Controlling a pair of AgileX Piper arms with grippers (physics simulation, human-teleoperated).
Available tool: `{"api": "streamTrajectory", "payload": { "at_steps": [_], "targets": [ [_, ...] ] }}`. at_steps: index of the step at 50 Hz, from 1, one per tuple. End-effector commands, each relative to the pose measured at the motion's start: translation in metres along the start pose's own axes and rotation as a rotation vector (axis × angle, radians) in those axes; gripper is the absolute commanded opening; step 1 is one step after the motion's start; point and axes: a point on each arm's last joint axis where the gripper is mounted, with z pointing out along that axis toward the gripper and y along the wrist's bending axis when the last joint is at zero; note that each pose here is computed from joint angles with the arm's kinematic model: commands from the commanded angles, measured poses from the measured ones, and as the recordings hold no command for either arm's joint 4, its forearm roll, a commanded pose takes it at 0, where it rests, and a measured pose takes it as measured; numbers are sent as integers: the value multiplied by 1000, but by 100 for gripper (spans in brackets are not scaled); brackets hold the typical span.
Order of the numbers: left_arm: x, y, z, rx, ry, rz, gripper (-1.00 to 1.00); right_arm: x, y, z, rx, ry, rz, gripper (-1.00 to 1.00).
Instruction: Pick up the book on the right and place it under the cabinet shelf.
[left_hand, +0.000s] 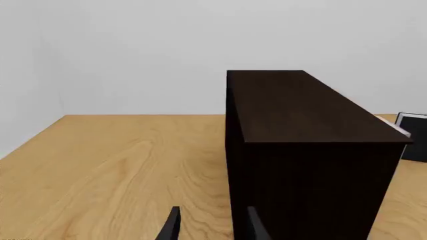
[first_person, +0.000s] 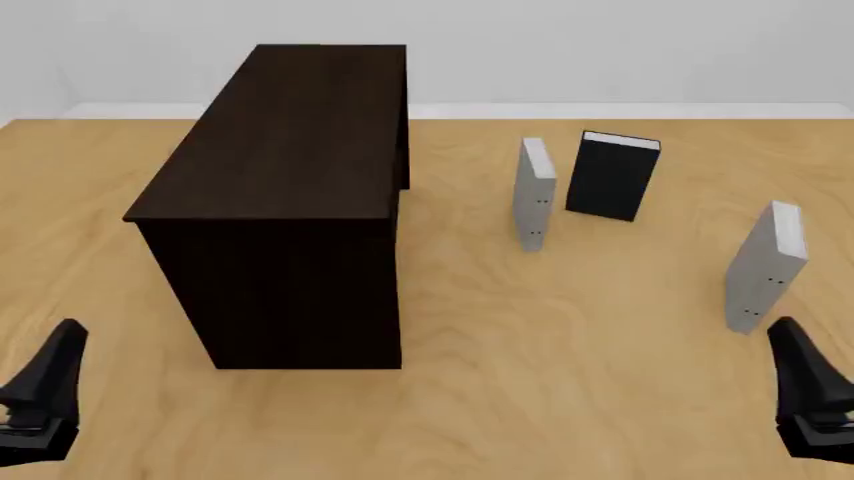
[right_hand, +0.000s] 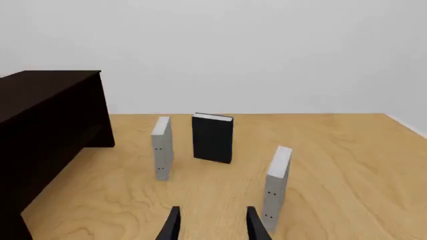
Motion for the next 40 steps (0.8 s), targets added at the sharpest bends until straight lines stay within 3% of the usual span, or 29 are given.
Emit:
{"api": "streamTrajectory", "payload": {
  "at_steps": [1,5,6,8,14,16,18,19,23,25,32,36,40],
  "targets": [
    [0,0,0,-6,4,0,100,-4,0,0,-7,1,14,100],
    [0,0,0,-6,5,-1,100,-7,1,1,-21,16,-1,100],
    [0,0,1,-6,6,-1,100,-8,3,4,-41,29,34,100],
    [0,0,1,-6,8,-2,100,-9,3,9,-39,48,23,100],
    [0,0,1,-6,10,-2,100,-29,5,28,-55,114,24,100],
    [0,0,1,-6,10,-2,100,-34,0,36,-2,148,17,100],
    [0,0,1,-6,8,-2,100,-47,1,38,-8,144,7,100],
    [0,0,1,-6,8,-2,100,-48,-1,47,17,184,16,100],
    [0,0,2,-6,8,-2,100,-66,-4,56,37,209,11,100],
    [0,0,2,-6,9,-2,100,-66,-7,68,62,260,21,100],
    [0,0,3,-6,8,-2,100,-90,-9,91,70,308,33,100],
    [-1,0,3,-7,7,-2,100,-103,-22,107,140,342,-31,100],
    [-1,0,3,-7,5,-1,100,-109,-32,121,177,384,-49,100]
  ]
}}
